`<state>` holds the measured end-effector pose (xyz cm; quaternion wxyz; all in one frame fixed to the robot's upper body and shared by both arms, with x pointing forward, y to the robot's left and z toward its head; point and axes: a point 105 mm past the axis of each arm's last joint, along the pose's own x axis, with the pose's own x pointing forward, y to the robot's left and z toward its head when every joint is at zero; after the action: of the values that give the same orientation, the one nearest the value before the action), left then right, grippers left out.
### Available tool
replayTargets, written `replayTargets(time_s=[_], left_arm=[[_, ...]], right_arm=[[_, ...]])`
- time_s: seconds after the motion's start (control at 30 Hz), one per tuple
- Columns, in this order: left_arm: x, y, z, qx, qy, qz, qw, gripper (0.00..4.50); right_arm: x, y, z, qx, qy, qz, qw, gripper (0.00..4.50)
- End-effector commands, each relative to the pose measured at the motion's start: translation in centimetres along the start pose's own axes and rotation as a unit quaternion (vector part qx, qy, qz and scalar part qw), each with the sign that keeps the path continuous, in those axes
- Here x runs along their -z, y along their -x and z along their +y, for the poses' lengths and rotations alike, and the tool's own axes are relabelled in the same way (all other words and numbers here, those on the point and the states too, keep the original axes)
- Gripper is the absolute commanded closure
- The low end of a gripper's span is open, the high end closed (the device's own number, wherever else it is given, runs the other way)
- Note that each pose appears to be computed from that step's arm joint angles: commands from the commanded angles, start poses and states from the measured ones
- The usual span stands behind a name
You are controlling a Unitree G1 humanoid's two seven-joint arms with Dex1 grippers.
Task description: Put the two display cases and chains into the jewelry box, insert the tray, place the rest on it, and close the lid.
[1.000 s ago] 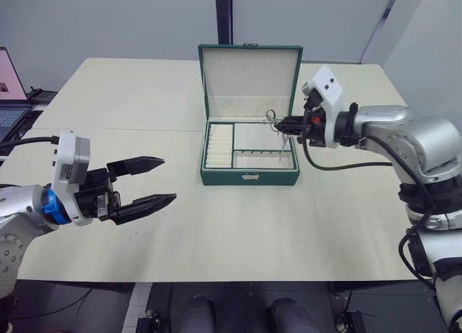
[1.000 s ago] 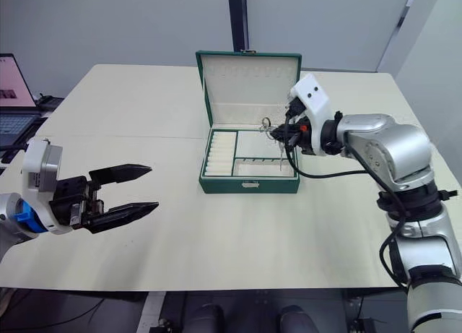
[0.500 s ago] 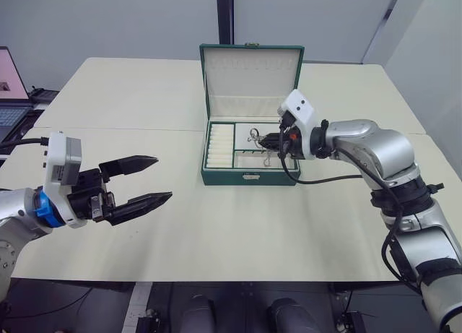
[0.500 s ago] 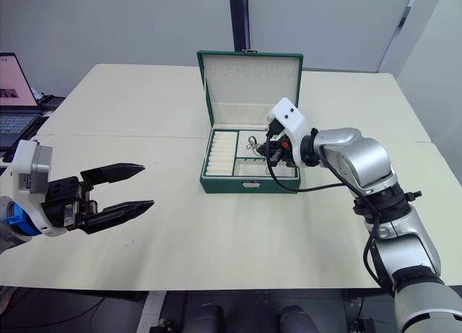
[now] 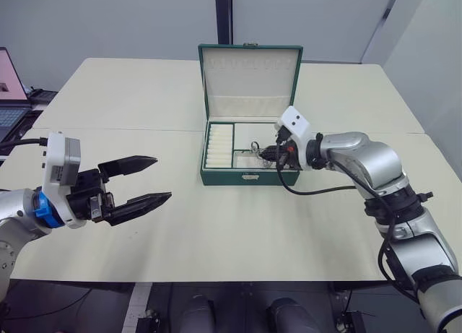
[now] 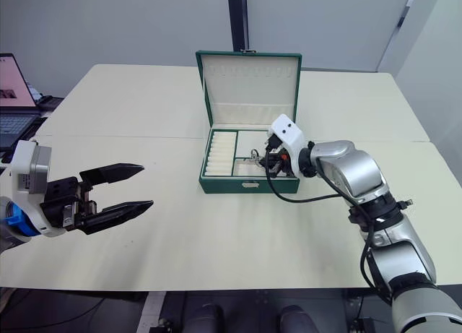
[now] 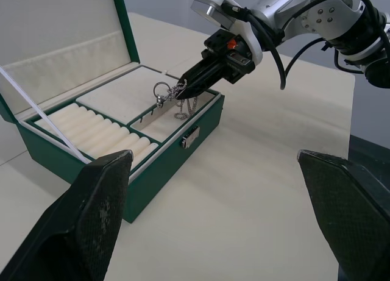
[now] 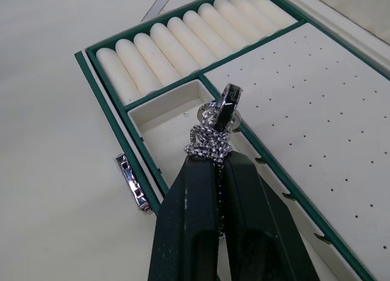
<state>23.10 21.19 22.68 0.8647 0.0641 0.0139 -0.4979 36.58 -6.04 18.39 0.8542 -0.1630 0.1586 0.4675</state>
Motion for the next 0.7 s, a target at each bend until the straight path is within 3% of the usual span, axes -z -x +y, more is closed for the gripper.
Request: replayTargets(time_s=[0.03, 0.33, 0.5, 0.7], left_arm=[[-1.1, 0.2, -0.3, 0.002, -0.023, -0.003, 1.0, 0.0], [-1.1, 0.2, -0.3, 0.004, -0.023, -0.002, 1.0, 0.0], [-0.9, 0.2, 0.1, -0.006, -0.023, 0.004, 1.0, 0.0], [0.6, 0.7, 1.7, -0.062, 0.013, 0.041, 0.997, 0.0]], right_arm=[[-1.0, 0.3, -0.1, 0.006, 0.018, -0.019, 1.0, 3.88], [-1.0, 0.4, -0.3, 0.01, 0.023, -0.019, 0.999, 1.6], [-1.5, 2.5, -0.1, 0.01, 0.023, -0.03, 0.999, 0.02], [0.2, 8.1, 1.2, 0.012, 0.013, -0.033, 0.999, 0.02]])
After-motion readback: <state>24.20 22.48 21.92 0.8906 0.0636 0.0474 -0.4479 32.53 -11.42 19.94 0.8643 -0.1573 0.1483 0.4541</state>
